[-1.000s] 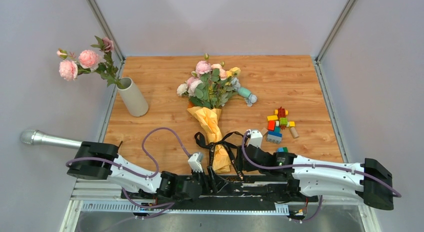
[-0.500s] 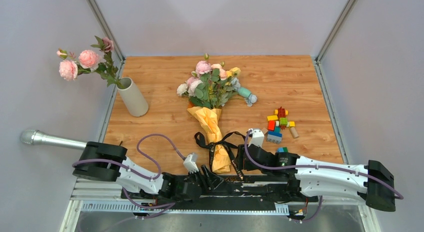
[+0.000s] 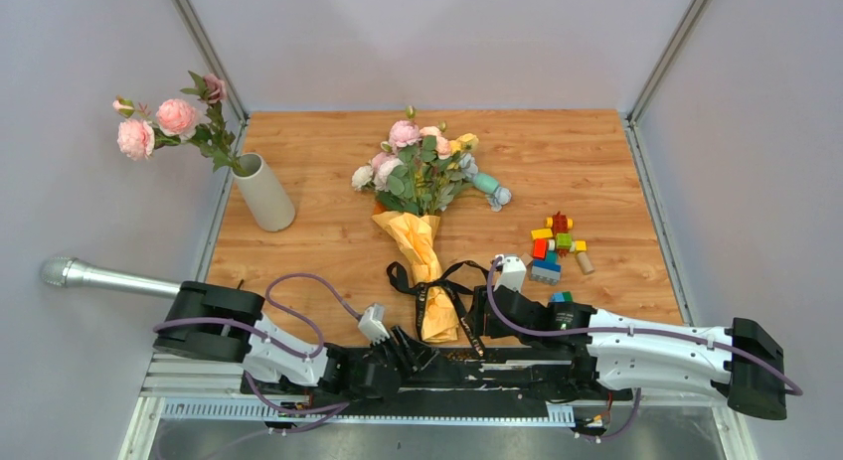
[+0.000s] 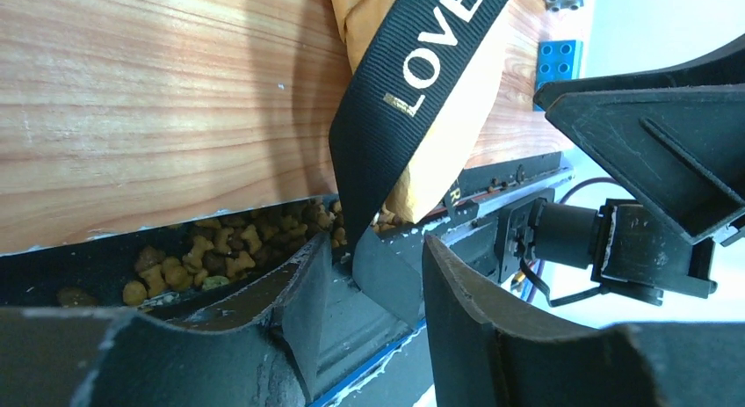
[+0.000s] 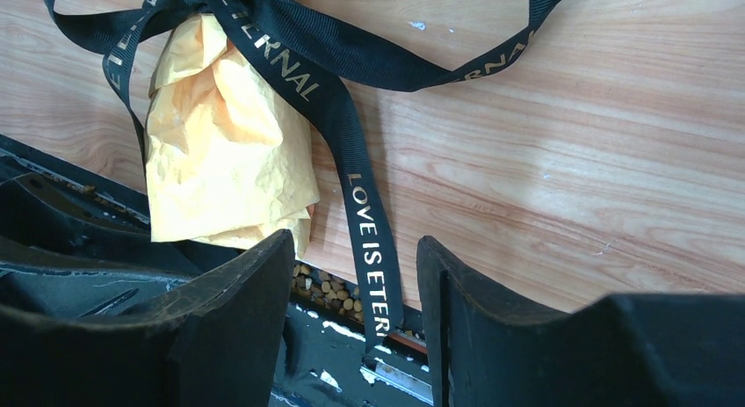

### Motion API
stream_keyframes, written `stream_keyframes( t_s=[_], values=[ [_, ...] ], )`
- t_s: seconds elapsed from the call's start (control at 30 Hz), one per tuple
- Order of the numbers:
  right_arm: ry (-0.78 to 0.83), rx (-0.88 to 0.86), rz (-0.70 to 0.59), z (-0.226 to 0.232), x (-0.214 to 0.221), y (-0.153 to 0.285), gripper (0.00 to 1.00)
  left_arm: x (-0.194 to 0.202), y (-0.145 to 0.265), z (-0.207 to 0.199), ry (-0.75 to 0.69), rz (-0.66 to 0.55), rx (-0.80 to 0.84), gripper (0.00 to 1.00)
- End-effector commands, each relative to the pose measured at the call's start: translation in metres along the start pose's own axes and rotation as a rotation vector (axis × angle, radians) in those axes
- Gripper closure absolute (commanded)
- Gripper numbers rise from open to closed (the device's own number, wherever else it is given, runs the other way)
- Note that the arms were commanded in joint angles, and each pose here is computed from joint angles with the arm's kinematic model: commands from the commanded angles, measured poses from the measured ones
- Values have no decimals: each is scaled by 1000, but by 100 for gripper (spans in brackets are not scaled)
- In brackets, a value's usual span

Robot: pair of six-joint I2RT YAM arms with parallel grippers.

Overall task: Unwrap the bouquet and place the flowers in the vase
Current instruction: Untie the ribbon from the wrapping paper.

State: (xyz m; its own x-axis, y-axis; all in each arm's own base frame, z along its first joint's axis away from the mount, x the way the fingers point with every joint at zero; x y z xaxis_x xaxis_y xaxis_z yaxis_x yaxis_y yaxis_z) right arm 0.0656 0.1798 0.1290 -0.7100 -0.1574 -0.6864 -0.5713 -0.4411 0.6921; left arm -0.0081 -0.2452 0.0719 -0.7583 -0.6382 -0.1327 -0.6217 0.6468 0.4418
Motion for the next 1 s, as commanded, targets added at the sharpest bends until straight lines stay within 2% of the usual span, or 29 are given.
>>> stream_keyframes(
  t_s=[0.0, 0.33, 0.53, 0.63, 0.83, 0.97],
  values=[
    [-30, -14, -50, 5, -8, 2, 46, -7, -2, 11, -16, -61, -8, 52],
    [-35, -13, -50, 6, -8, 0, 46, -6, -14, 19, 5, -33, -20, 58],
    [-37, -16, -49, 6, -9, 1, 46, -3, -18, 18, 48, 2, 19, 90],
    [-36, -13, -48, 5, -8, 1, 46, -4, -17, 17, 41, 3, 23, 100],
    [-26, 5, -41, 0, -6, 4, 45, -9, -10, 7, -1, -17, 31, 100],
    [-6, 11, -37, -2, -5, 5, 44, -27, -4, 18, -25, -63, 11, 100]
  ],
)
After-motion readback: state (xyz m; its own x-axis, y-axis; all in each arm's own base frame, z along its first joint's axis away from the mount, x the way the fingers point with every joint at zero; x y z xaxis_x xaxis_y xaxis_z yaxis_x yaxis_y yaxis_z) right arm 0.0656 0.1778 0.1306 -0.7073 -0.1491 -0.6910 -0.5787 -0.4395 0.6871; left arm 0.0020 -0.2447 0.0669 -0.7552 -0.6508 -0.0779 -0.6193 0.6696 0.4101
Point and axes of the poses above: each gripper's point midway between its finger pads, its own y axis back along the fingers, its own z axis along the line the jaws close on, x = y × z, the point moved 9 cm from there along y, back along the fingers, and after that the axes turned 12 degrees about y, right-handed, at the moved point
